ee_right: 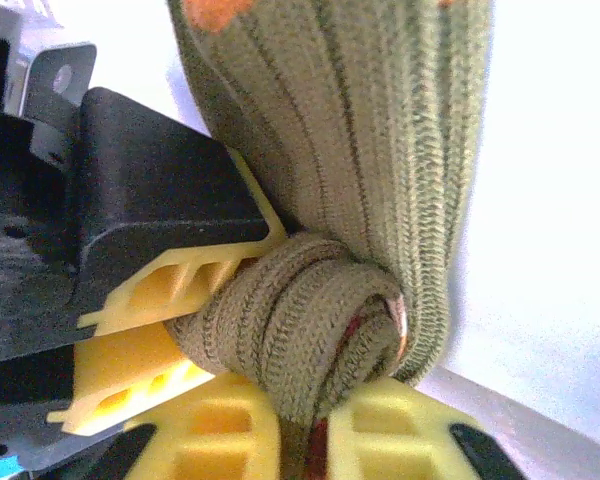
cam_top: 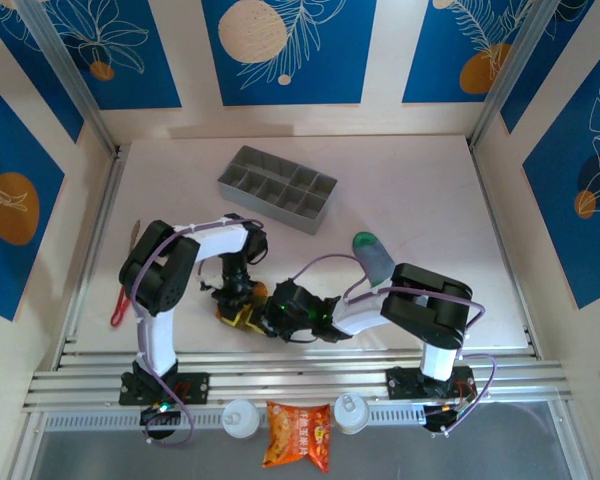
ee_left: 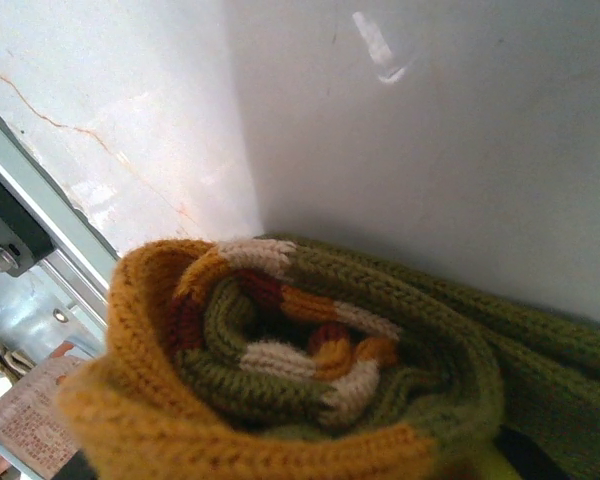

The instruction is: Roll the socks

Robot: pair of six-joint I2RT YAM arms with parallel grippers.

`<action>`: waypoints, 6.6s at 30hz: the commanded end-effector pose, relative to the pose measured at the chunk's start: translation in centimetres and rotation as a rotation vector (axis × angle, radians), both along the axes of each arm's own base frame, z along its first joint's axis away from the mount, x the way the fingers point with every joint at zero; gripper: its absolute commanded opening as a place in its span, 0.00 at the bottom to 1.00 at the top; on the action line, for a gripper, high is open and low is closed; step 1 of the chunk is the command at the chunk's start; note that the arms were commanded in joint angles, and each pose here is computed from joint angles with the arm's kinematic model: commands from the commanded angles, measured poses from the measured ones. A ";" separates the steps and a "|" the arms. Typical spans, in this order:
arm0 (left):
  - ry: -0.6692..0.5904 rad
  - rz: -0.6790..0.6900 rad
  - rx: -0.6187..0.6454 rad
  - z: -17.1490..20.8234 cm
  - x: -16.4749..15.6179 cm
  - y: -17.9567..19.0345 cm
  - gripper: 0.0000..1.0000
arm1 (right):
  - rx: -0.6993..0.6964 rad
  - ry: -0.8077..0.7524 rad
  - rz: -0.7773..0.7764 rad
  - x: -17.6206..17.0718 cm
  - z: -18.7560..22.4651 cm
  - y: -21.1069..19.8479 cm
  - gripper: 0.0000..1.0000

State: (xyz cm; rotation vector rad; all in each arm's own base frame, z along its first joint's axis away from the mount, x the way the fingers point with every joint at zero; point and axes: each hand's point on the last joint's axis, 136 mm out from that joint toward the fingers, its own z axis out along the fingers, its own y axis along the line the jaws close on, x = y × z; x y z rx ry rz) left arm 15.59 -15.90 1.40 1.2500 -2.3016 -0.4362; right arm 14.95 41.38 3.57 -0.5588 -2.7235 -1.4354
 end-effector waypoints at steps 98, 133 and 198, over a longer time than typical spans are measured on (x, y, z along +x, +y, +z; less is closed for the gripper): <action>-0.694 -0.205 -0.336 -4.3 -1.6 0.3 0.00 | -0.408 0.232 -0.060 3.5 -1.2 -12.3 0.48; -0.730 0.065 0.045 -1.9 0.8 2.0 0.00 | -0.444 -0.533 0.265 10.6 4.6 -9.2 0.27; -0.271 -0.163 0.207 -5.9 4.5 -5.5 0.00 | -0.427 -1.362 0.761 -1.6 5.7 -1.7 0.54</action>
